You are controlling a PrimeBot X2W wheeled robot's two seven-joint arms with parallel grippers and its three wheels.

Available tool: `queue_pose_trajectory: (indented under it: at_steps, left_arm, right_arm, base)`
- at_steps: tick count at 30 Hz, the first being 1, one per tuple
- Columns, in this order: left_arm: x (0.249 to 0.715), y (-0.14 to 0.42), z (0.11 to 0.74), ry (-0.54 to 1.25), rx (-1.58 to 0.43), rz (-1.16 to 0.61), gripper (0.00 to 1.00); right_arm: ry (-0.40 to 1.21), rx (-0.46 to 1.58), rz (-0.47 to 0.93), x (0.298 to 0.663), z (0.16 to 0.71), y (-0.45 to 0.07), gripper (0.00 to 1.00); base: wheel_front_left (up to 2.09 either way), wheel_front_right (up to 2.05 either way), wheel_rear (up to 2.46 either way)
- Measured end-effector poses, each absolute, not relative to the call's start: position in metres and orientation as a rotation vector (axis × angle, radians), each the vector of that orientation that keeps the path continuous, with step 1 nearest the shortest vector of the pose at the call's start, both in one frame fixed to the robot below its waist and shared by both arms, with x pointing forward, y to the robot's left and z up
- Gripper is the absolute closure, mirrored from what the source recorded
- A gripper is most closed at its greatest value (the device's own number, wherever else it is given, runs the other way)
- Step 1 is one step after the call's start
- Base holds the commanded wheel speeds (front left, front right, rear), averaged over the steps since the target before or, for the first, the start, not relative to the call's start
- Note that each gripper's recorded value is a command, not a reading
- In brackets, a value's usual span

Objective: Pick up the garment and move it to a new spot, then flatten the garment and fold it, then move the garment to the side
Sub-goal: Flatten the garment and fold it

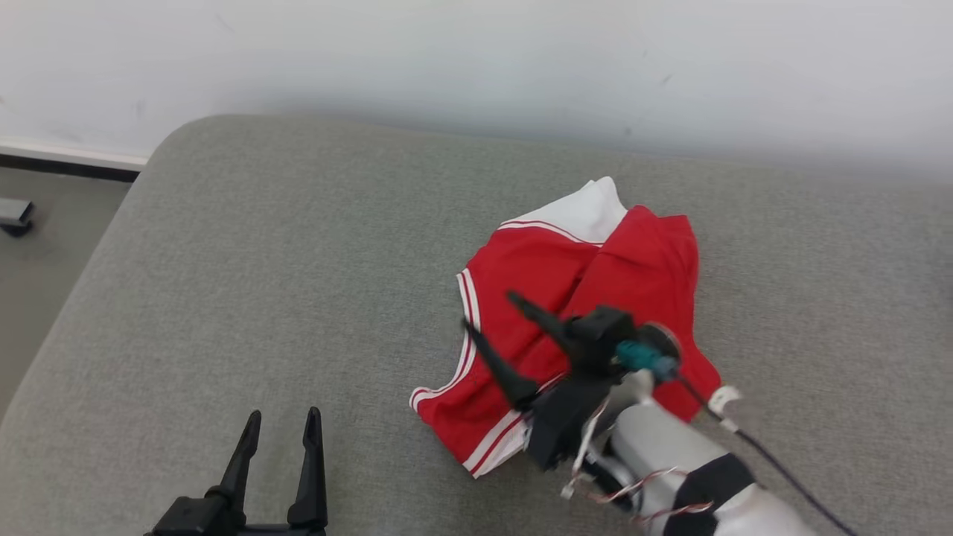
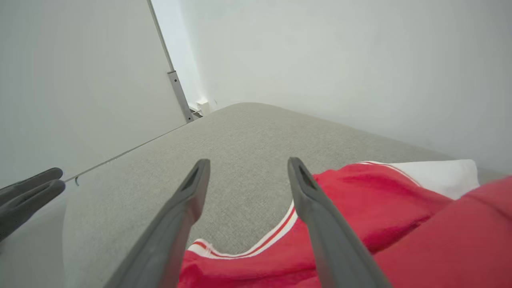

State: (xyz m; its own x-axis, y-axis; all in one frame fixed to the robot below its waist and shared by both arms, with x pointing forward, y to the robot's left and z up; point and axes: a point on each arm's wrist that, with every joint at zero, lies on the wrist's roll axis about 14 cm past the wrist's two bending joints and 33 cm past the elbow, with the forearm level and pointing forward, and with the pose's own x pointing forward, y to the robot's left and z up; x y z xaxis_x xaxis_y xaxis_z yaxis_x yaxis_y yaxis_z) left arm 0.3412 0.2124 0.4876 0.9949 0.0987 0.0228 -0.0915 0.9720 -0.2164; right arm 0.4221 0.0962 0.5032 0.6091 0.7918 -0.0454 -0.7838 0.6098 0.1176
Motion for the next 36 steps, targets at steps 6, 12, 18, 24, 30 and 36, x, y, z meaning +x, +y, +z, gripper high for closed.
queue_pose_trajectory:
  at_steps: [6, 12, 18, 24, 30, 36]
  left_arm:
    - [0.349, 0.206, 0.494, -0.053, -0.198, 0.061, 0.00]
    - [0.357, 0.195, 0.497, -0.062, -0.187, 0.017, 0.00]
    - [0.362, 0.187, 0.500, -0.069, -0.177, -0.011, 0.00]
    - [0.359, 0.182, 0.503, -0.078, -0.167, -0.030, 0.00]
    - [0.357, 0.181, 0.507, -0.089, -0.158, -0.038, 0.00]
    - [0.356, 0.180, 0.508, -0.094, -0.159, -0.041, 0.00]
  right_arm:
    - [-0.073, 0.094, 0.737, 0.458, 0.550, 0.028, 0.00]
    - [-0.157, 0.089, 0.516, 0.461, 0.562, -0.061, 0.00]
    - [-0.159, 0.081, 0.317, 0.436, 0.549, -0.138, 0.00]
    - [-0.133, 0.106, 0.177, 0.401, 0.532, -0.182, 0.00]
    - [-0.083, 0.130, 0.121, 0.370, 0.511, -0.192, 0.00]
    - [-0.062, 0.128, 0.133, 0.364, 0.504, -0.186, 0.00]
  base:
    - [0.00, 0.00, 0.00]
    - [0.00, 0.00, 0.00]
    - [0.00, 0.00, 0.00]
    - [0.00, 0.00, 0.00]
    - [0.00, 0.00, 0.00]
    - [0.00, 0.00, 0.00]
